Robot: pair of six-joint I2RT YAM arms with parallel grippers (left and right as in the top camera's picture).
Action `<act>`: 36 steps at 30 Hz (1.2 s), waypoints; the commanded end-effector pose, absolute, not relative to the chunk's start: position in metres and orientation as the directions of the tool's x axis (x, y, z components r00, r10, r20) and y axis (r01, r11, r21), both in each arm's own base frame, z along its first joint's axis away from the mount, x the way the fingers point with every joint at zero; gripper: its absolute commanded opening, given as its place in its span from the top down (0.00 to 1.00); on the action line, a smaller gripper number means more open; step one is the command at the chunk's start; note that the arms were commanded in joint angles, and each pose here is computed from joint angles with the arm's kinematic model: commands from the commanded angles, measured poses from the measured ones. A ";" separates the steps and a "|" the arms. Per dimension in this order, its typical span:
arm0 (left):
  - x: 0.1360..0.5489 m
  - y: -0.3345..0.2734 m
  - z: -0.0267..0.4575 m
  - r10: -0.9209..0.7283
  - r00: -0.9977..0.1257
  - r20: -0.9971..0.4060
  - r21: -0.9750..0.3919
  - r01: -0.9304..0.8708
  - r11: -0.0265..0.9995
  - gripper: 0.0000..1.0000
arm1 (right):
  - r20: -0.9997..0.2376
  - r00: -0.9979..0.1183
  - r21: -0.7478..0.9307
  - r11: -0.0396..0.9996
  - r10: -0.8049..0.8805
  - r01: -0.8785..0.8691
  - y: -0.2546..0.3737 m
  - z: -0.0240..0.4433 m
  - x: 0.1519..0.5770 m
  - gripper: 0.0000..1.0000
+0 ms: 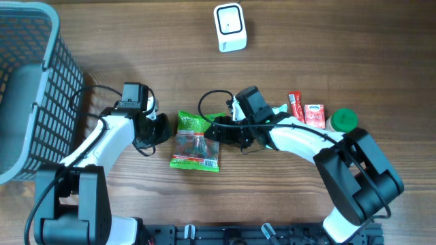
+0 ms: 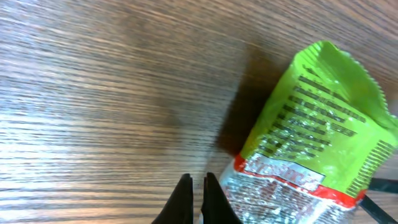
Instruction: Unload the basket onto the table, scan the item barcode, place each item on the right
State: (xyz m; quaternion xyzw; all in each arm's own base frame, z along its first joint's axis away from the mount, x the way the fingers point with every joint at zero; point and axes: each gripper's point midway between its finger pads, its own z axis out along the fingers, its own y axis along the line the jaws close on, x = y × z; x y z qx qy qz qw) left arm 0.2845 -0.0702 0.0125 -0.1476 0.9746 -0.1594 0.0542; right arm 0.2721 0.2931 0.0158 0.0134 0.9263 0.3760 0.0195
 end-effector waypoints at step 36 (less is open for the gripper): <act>0.295 -0.090 0.024 -0.232 -0.972 -0.033 -0.372 -0.203 0.906 0.96 | 0.002 -0.997 0.623 0.779 0.078 0.063 0.276 -0.012 0.264 0.28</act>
